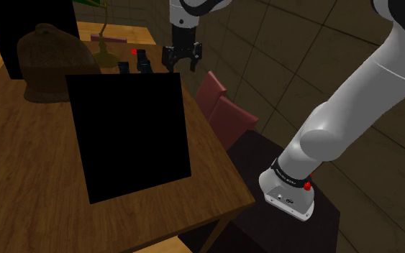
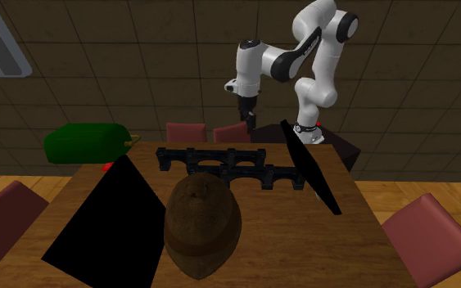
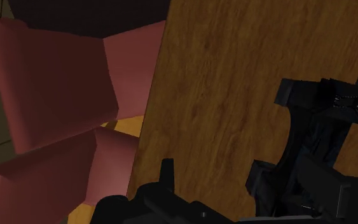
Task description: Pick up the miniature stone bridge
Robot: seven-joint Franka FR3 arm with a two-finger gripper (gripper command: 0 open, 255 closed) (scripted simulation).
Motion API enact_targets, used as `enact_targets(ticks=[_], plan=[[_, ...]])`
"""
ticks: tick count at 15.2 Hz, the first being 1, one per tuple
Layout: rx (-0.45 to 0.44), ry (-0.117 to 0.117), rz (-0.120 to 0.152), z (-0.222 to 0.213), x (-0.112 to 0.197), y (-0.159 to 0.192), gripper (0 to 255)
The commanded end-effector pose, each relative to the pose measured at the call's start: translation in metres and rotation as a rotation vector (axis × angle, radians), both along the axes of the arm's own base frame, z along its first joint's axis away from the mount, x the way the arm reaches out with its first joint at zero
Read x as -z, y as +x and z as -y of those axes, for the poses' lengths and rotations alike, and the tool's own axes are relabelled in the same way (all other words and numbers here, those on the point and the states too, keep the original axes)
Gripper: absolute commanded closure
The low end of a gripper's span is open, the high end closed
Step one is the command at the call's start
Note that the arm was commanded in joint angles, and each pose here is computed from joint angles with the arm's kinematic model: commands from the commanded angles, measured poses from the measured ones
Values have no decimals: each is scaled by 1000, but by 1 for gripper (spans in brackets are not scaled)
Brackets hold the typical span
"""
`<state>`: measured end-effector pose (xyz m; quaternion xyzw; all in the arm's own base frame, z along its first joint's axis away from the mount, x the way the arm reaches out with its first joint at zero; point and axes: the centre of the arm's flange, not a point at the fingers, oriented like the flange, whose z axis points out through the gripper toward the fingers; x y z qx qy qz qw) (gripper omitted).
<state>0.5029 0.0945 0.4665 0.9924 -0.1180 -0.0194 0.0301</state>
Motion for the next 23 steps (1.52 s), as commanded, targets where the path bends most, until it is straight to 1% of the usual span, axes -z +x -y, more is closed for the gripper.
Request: enact_targets(ticks=[1, 12, 19, 22, 23], plan=[[43, 1, 13, -6, 6, 24, 0], [266, 5, 80, -15, 41, 155, 0], [266, 5, 80, -15, 78, 155, 0], [266, 5, 80, -15, 81, 155, 0], [266, 5, 80, -15, 81, 154, 255]])
